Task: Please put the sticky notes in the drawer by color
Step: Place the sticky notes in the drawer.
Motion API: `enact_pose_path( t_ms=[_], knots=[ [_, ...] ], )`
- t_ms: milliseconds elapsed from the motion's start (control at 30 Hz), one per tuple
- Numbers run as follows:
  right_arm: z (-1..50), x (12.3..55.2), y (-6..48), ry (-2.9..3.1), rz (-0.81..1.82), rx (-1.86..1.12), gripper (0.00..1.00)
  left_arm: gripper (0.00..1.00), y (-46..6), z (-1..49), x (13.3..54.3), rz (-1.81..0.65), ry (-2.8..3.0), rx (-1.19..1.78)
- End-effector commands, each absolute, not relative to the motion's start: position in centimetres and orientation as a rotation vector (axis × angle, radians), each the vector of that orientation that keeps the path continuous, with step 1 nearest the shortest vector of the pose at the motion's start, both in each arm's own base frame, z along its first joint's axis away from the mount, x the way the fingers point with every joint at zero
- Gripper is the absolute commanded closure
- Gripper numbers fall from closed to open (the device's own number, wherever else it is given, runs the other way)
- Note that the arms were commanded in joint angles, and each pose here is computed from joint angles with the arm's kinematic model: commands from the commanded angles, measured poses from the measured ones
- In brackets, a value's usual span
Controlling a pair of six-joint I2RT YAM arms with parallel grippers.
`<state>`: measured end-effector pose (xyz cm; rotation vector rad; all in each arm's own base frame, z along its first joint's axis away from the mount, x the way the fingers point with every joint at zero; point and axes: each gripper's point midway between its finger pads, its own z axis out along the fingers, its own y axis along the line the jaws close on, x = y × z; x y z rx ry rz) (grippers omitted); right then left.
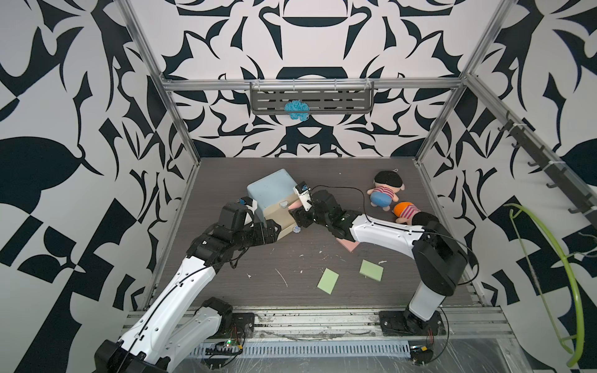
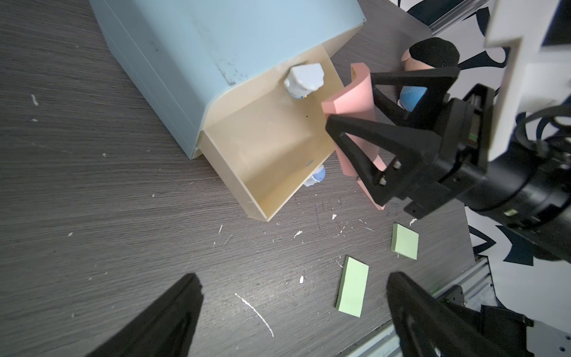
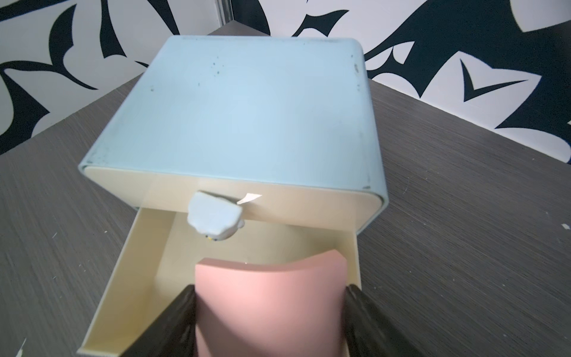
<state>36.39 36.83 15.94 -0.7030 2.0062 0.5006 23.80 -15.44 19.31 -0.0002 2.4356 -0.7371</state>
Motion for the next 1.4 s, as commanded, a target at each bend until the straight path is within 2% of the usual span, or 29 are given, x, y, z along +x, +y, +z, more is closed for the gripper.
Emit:
enact_pose_path(
  t_ms=[0, 433, 533, 633, 700, 1100, 1200, 1300, 1367],
  knots=[
    [20.9, 38.3, 38.5, 1.840, 0.591, -0.610, 0.26, 0.01, -15.6, 19.3, 23.7, -0.749, 2.425, 0.016],
    [19.4, 39.2, 38.8, 1.840, 0.544, -0.619, 0.26, 0.01, -15.5, 19.0, 23.5, -0.747, 2.430, 0.020],
    [18.4, 39.5, 38.8, 1.853, 0.522, -0.631, 0.23, 0.01, -15.5, 19.1, 23.6, -0.749, 2.428, 0.021],
    [17.8, 39.5, 38.9, 1.865, 0.516, -0.646, 0.10, 0.01, -15.5, 19.1, 23.6, -0.747, 2.429, 0.022],
    [18.0, 39.3, 38.9, 1.863, 0.525, -0.656, 0.06, 0.01, -15.5, 19.1, 23.5, -0.746, 2.431, 0.024],
    [20.5, 37.2, 37.8, 1.832, 0.577, -0.675, 0.04, 0.01, -15.8, 19.1, 23.7, -0.757, 2.432, 0.027],
    [21.0, 37.2, 37.0, 1.839, 0.581, -0.647, 0.07, 0.01, -15.8, 19.0, 23.7, -0.759, 2.432, 0.027],
    [21.4, 37.5, 36.7, 1.858, 0.573, -0.632, 0.24, 0.01, -15.9, 19.0, 23.8, -0.766, 2.432, 0.031],
    [21.1, 37.8, 36.7, 1.883, 0.564, -0.635, 0.40, 0.01, -16.0, 19.1, 23.8, -0.768, 2.432, 0.032]
  ],
)
